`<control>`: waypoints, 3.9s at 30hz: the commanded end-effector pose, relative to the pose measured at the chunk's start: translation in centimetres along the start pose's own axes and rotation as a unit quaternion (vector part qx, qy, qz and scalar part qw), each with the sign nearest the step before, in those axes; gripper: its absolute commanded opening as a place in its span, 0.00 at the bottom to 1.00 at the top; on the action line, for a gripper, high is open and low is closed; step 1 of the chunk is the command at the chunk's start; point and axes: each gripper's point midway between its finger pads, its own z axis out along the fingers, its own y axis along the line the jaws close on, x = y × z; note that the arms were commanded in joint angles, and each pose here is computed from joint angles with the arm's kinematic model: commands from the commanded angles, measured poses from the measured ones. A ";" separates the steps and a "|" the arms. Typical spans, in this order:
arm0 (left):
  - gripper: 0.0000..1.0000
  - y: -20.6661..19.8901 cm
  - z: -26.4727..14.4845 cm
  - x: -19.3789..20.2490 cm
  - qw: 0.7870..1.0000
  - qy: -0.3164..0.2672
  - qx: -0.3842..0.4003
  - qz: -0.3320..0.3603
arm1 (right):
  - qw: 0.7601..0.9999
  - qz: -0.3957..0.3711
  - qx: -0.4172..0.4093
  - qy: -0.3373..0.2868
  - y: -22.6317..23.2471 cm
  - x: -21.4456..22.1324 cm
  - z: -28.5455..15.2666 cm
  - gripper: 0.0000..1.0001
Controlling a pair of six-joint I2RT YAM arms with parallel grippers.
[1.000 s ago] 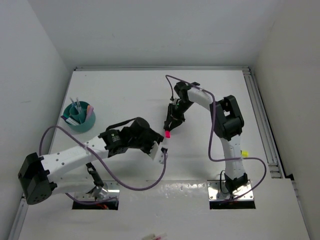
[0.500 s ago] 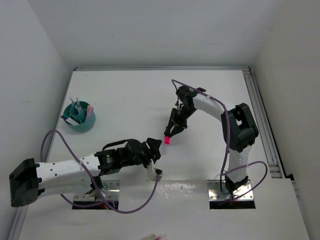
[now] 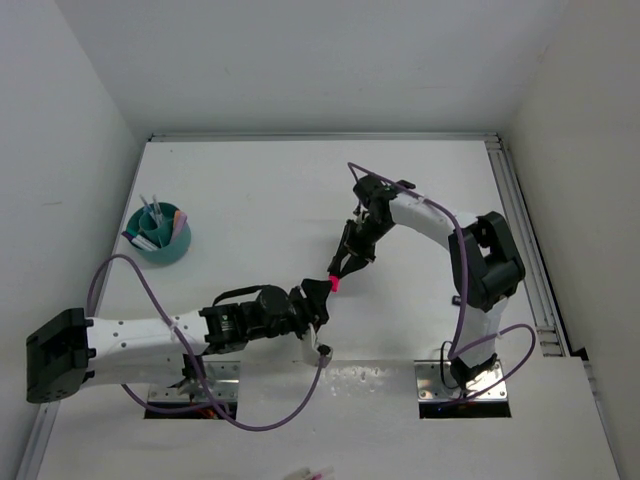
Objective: Sort the stationery into containers
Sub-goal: Pick up the pen from the center of the board, then place the pen in the storage box.
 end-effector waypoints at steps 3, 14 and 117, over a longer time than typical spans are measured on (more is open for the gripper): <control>0.53 0.3 0.5 -0.8 1.000 -0.011 -0.009 0.009 | 0.999 -0.014 -0.032 -0.006 1.6 1.0 -1.3 0.00; 0.53 0.1 1.8 -0.1 1.000 0.011 0.006 0.003 | 0.999 -0.016 -0.038 0.002 2.1 1.5 -1.4 0.00; 0.62 9.0 -28.0 41.2 0.655 0.416 -0.160 -0.610 | 0.961 -0.148 -0.117 -0.200 -5.9 -10.5 -17.1 0.62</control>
